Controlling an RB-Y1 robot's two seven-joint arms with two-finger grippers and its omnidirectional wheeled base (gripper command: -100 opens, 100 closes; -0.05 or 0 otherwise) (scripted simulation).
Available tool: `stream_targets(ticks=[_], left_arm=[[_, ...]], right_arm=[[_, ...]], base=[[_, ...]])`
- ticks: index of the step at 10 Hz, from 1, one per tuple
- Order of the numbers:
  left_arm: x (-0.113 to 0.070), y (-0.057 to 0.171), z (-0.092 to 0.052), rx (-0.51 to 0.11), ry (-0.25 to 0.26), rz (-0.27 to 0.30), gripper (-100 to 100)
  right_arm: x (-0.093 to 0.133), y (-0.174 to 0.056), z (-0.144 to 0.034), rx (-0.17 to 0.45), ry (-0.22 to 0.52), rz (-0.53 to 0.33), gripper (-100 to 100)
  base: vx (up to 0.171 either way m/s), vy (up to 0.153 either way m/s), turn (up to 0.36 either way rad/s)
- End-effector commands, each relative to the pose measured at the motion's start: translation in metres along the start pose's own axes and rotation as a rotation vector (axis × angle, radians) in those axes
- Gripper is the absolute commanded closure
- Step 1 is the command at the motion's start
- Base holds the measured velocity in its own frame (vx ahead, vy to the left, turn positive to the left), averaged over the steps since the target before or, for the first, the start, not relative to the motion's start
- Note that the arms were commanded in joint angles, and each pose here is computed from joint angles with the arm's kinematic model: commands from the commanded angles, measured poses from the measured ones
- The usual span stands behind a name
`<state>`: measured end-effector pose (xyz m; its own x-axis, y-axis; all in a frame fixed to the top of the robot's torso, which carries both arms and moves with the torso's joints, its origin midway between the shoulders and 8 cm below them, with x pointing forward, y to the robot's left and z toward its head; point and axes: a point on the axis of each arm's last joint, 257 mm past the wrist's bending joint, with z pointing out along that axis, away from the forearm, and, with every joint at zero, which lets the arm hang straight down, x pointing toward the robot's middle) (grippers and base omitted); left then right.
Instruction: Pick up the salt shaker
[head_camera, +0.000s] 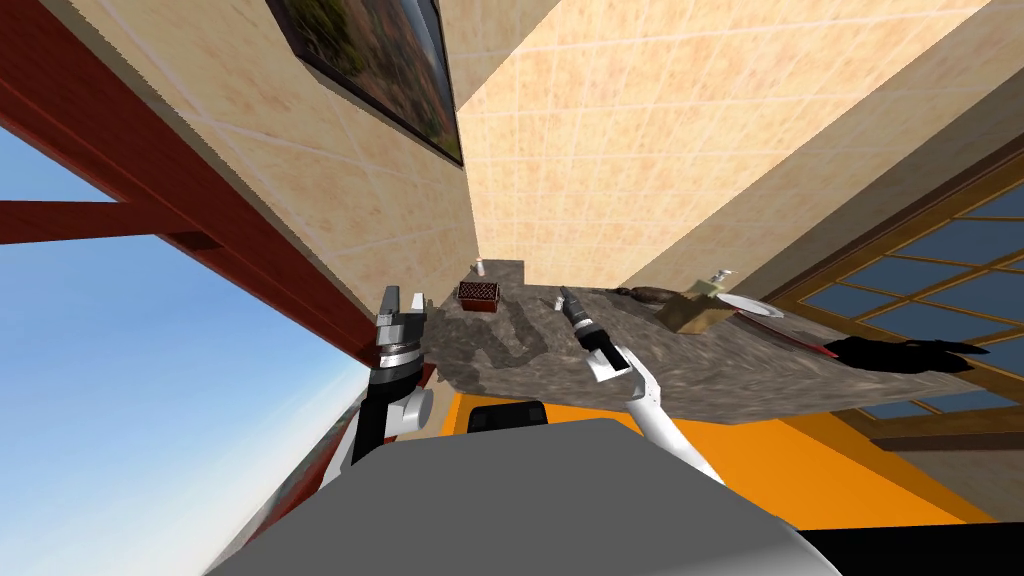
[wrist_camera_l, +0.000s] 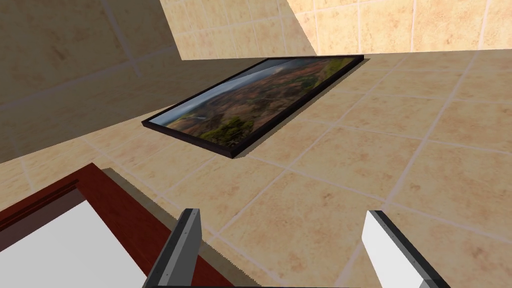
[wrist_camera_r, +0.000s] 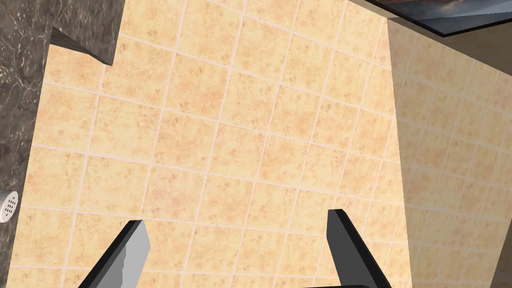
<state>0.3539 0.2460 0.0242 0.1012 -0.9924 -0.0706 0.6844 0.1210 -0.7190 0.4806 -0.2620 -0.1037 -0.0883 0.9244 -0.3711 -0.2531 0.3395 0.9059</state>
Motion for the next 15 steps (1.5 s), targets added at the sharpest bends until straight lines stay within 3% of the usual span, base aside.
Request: stream_targets(ticks=[1,2,3,4,5,6,7,8,9,10,13,14,15], left_arm=[[0.000,0.000,0.000,0.000,0.000,0.000,0],[0.000,0.000,0.000,0.000,0.000,0.000,0],[0.000,0.000,0.000,0.000,0.000,0.000,0],[0.000,0.000,0.000,0.000,0.000,0.000,0],[0.000,0.000,0.000,0.000,0.000,0.000,0],[0.000,0.000,0.000,0.000,0.000,0.000,0],[0.000,0.000,0.000,0.000,0.000,0.000,0],[0.000,0.000,0.000,0.000,0.000,0.000,0],[0.000,0.000,0.000,0.000,0.000,0.000,0],[0.000,0.000,0.000,0.000,0.000,0.000,0],[0.000,0.000,0.000,0.000,0.000,0.000,0],[0.000,0.000,0.000,0.000,0.000,0.000,0],[0.000,0.000,0.000,0.000,0.000,0.000,0]], right_arm=[[-0.001,-0.018,0.000,0.048,0.020,-0.026,-100],[0.001,-0.040,0.002,0.105,0.044,-0.054,-100],[0.000,-0.040,0.002,0.106,0.047,-0.061,-100],[-0.001,-0.061,0.003,0.162,0.072,-0.097,-100],[-0.002,-0.062,0.003,0.165,0.073,-0.101,-100],[-0.004,-0.086,0.002,0.224,0.094,-0.136,-100],[-0.006,-0.086,0.002,0.225,0.097,-0.143,-100],[-0.010,-0.109,-0.001,0.285,0.116,-0.181,-100],[-0.012,-0.110,-0.001,0.287,0.118,-0.188,-100],[-0.019,-0.132,-0.006,0.346,0.136,-0.229,-100],[-0.039,-0.177,-0.020,0.467,0.165,-0.312,-100],[-0.046,-0.179,-0.021,0.475,0.166,-0.332,-100],[-0.059,-0.201,-0.031,0.536,0.176,-0.371,-100]], base=[[-0.006,0.095,0.033],[-0.007,0.090,0.080],[-0.005,0.061,0.047],[0.003,0.068,0.092],[0.008,0.056,0.049],[0.006,0.066,0.116],[0.000,0.057,0.074],[-0.010,0.064,0.120],[-0.002,0.053,0.062],[0.004,0.060,0.152],[-0.002,0.067,0.145],[-0.004,0.042,0.076],[-0.008,0.045,0.173]])
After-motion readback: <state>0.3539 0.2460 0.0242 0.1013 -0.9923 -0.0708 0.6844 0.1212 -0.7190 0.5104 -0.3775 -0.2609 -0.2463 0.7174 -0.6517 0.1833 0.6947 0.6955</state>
